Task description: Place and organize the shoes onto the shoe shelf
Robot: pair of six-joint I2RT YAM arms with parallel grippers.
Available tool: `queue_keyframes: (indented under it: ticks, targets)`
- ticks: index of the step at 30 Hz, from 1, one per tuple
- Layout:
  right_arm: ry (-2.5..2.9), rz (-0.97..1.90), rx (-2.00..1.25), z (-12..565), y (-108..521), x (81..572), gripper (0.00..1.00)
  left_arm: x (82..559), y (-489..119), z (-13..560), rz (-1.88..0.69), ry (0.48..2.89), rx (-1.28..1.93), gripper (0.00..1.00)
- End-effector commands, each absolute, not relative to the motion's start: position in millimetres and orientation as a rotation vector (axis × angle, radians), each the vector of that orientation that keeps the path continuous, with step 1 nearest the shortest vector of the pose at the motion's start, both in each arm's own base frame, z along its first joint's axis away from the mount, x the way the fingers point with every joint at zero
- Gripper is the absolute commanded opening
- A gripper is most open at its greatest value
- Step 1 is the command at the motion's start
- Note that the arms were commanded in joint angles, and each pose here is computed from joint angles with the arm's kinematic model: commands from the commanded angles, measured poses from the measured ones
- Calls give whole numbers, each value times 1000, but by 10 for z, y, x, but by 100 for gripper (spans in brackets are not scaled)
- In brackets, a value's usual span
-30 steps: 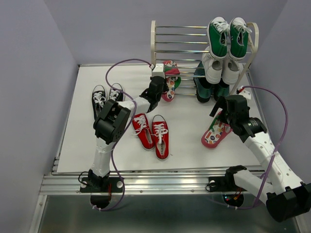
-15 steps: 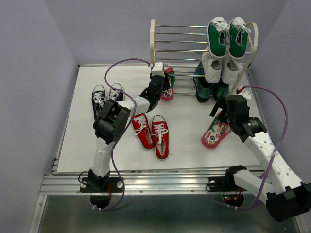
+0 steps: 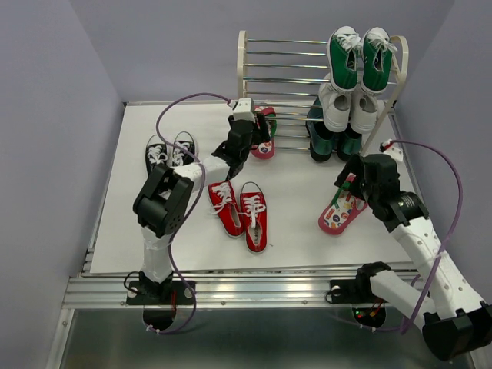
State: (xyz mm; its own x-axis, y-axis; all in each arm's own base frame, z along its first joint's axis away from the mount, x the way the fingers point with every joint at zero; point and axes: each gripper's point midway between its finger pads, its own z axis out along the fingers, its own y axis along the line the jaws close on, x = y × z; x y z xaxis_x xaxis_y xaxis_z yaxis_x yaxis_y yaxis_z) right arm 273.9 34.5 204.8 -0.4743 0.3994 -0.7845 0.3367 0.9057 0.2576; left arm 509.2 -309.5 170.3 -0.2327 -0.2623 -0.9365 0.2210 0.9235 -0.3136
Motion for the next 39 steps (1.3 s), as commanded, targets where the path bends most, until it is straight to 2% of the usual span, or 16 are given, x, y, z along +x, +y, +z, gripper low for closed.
queue_keyframes:
  ticks: [1, 9, 16, 21, 22, 31, 35, 39]
  targets:
    - [2128, 66, 590, 2010, 280, 2581, 100, 4774, -3138, 2343, -563, 1662, -33, 75]
    - [2285, -1, 765, 1597, 220, 2210, 100, 3941, -3228, 2320, -659, 1743, 47, 83]
    - [2373, -165, 922, 1087, 109, 2060, 100, 3450, -3100, 2228, -735, 1818, 61, 85]
    - [2385, -218, 921, 861, 110, 2212, 100, 3274, -2878, 2105, -686, 1864, 38, 87]
    - [2365, -220, 915, 864, 104, 2280, 100, 3241, -2808, 2105, -674, 1859, 26, 99]
    - [2251, -333, 958, 886, -82, 2458, 100, 3097, -2600, 2076, -656, 1863, -13, 99]
    - [2213, -364, 998, 839, -162, 2438, 77, 3090, -2555, 2097, -652, 1857, -34, 99]
    - [2202, -352, 988, 787, -171, 2486, 72, 3079, -2522, 2106, -644, 1851, -41, 99]
